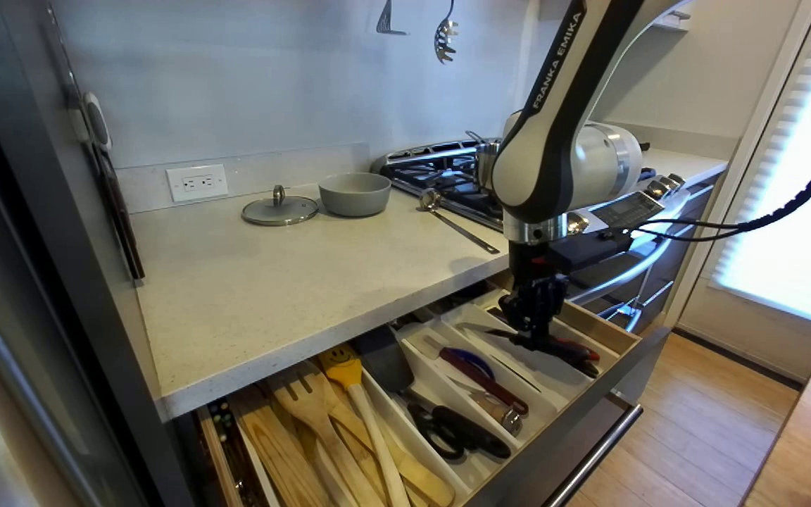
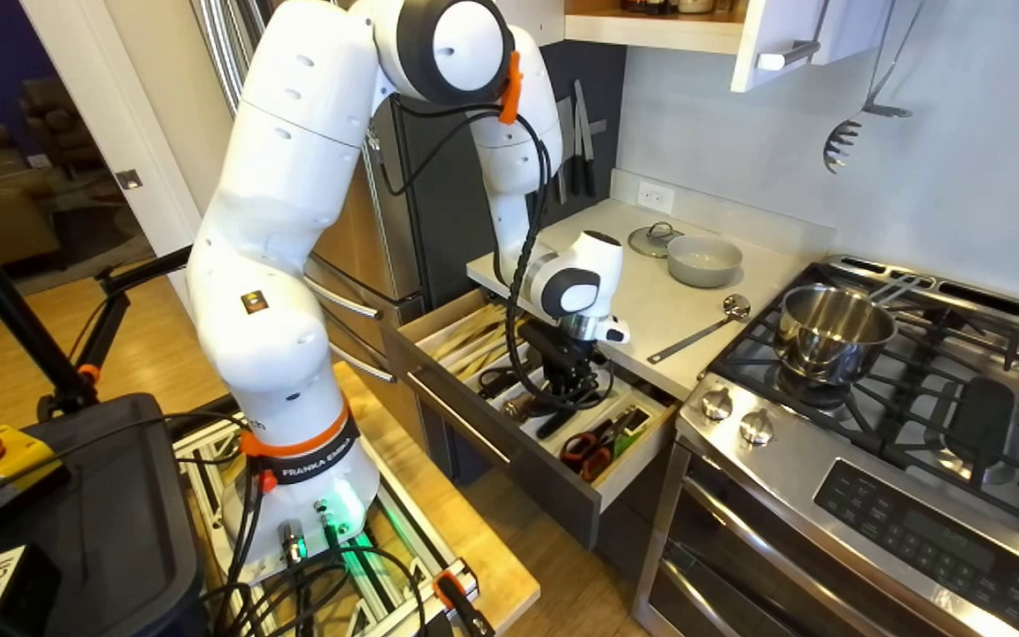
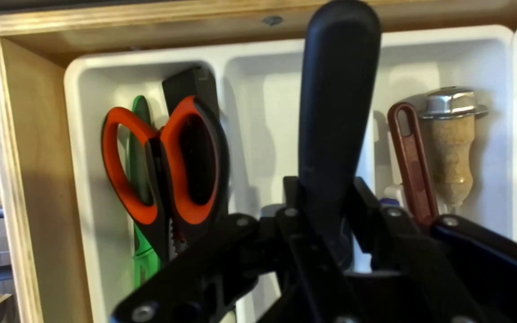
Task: Put the spatulas on the counter in the open drawer.
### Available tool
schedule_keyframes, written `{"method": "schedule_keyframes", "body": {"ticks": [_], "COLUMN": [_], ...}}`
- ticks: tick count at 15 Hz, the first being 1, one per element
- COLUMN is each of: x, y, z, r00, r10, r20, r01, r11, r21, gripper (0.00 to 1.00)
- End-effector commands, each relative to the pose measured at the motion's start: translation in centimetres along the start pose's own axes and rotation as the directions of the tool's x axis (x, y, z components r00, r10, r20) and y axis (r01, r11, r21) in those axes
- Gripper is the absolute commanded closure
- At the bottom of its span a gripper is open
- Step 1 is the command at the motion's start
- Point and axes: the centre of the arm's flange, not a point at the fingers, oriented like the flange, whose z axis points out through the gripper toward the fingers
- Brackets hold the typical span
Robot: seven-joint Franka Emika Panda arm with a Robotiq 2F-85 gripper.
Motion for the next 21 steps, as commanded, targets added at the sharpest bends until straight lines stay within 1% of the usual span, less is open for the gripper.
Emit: {"method": "schedule_keyframes", "body": {"ticks": [1, 2, 3, 4, 5, 7, 9, 10, 15, 17, 19, 21], "x": [1.3, 1.4, 1.5, 1.4, 1.3, 0.8, 0.1, -0.1, -1.8, -2.6, -3.3, -4.0], "y": [0.3, 0.3, 0.3, 0.2, 0.2, 0.0, -0.2, -0.2, -0.4, -0.3, -0.3, -0.4], "z": [1.7, 1.8, 1.7, 1.3, 0.6, -1.7, -4.3, -5.5, -12.5, -15.3, -17.8, -20.0], "r00": [1.0, 1.0, 1.0, 0.999, 0.999, 0.998, 0.996, 0.994, 0.978, 0.977, 0.978, 0.981], "r10": [-0.01, -0.011, -0.009, -0.01, -0.013, -0.021, -0.015, -0.013, -0.008, -0.031, -0.024, -0.022], "r20": [-0.018, -0.02, -0.023, -0.031, -0.039, -0.067, -0.087, -0.107, -0.208, -0.212, -0.206, -0.194], "r01": [0.01, 0.011, 0.01, 0.011, 0.014, 0.021, 0.015, 0.012, 0.002, 0.024, 0.023, 0.02], "r11": [1.0, 0.999, 0.999, 0.999, 1.0, 1.0, 1.0, 1.0, 1.0, 0.999, 1.0, 1.0], "r21": [0.029, 0.03, 0.032, 0.031, 0.028, 0.008, 0.0, -0.005, -0.027, -0.038, -0.01, -0.009], "gripper": [0.93, 0.55, 0.45, 0.4, 0.32, 0.16, 0.03, 0.0, 0.0, 0.0, 0.0, 0.0]}}
